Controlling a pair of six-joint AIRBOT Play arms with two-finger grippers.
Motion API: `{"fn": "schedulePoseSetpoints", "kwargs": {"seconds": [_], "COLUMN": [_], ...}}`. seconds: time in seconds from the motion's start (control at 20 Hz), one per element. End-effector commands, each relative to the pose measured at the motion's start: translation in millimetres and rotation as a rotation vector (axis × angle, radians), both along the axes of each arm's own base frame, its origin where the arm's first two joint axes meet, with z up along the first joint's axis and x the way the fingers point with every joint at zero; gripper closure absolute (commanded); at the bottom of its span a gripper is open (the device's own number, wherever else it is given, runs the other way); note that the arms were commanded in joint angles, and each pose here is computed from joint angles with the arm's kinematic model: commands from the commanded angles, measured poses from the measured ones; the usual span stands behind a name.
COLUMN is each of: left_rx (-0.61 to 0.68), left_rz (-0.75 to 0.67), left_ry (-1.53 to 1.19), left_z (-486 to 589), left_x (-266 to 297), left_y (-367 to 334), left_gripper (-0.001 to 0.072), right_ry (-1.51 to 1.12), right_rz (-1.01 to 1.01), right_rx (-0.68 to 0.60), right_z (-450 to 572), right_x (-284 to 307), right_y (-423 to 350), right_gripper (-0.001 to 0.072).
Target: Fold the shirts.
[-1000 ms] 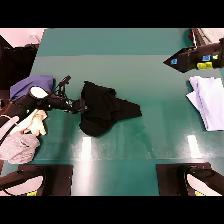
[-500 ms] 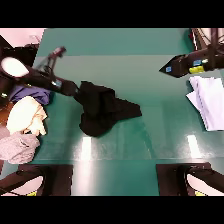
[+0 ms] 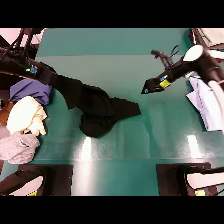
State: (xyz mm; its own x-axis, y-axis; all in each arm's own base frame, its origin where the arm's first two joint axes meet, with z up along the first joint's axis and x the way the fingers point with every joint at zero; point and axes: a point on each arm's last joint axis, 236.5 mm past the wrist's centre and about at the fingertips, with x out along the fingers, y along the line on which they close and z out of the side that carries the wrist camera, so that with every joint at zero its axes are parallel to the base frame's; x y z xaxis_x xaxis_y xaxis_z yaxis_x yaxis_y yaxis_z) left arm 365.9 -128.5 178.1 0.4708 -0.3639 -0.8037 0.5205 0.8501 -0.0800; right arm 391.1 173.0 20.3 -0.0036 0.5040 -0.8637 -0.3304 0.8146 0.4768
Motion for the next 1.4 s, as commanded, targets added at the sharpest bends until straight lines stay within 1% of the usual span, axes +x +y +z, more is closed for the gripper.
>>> {"fn": "schedulePoseSetpoints", "kwargs": {"seconds": [0.0, 0.15, 0.4, 0.45, 0.5, 0.55, 0.6, 0.65, 0.75, 0.85, 0.95, 1.05, 1.15, 1.35], "left_rx": [0.018, 0.016, 0.015, 0.015, 0.015, 0.014, 0.014, 0.014, 0.021, 0.051, 0.059, 0.037, 0.000, -0.078], "left_rz": [0.019, 0.022, 0.024, 0.024, 0.024, 0.024, 0.024, 0.024, 0.037, 0.079, 0.120, 0.134, 0.141, 0.144], "left_ry": [0.019, 0.019, 0.020, 0.020, 0.021, 0.021, 0.021, 0.020, 0.002, -0.063, -0.182, -0.336, -0.489, -0.728], "left_z": [-0.2, -0.3, -0.2, -0.2, -0.2, -0.2, -0.2, 0.0, 4.2, 27.5, 74.7, 137.5, 200.2, 287.2], "left_x": [-4.0, -3.8, -3.9, -3.9, -4.0, -4.0, -4.0, -3.9, -1.4, 6.7, 13.8, 12.3, 0.4, -43.8], "left_y": [5.8, 5.8, 5.8, 5.8, 5.8, 5.8, 5.8, 5.8, 8.8, 21.0, 31.3, 34.8, 36.6, 39.7], "left_gripper": [0.0686, 0.0686, 0.0686, 0.0685, 0.0686, 0.0686, 0.0686, 0.0686, 0.0686, 0.0686, 0.0686, 0.0686, 0.0686, 0.0686], "right_ry": [0.097, 0.179, 0.167, 0.160, 0.155, 0.152, 0.143, 0.123, 0.055, -0.076, -0.259, -0.483, -0.715, -1.103], "right_rz": [0.029, 0.034, 0.020, 0.025, 0.033, 0.047, 0.076, 0.107, 0.115, 0.087, 0.008, -0.085, -0.146, -0.227], "right_rx": [0.010, 0.080, 0.095, 0.093, 0.092, 0.092, 0.093, 0.096, 0.102, 0.115, 0.138, 0.156, 0.158, 0.132], "right_z": [-59.6, -85.9, -98.1, -98.7, -98.8, -98.8, -97.7, -94.5, -72.5, -21.7, 57.9, 154.7, 251.4, 404.9], "right_x": [5.6, 1.4, 7.7, 7.8, 6.8, 4.4, 1.4, -0.1, 5.9, 27.8, 55.6, 72.9, 66.3, 1.8], "right_y": [6.6, 23.6, 37.2, 40.7, 45.6, 51.9, 57.1, 60.0, 60.4, 47.2, 22.0, -11.1, -42.1, -83.3], "right_gripper": [0.0221, 0.0224, 0.0237, 0.0268, 0.0269, 0.0329, 0.0585, 0.0684, 0.0685, 0.0686, 0.0686, 0.0687, 0.0687, 0.0687]}}
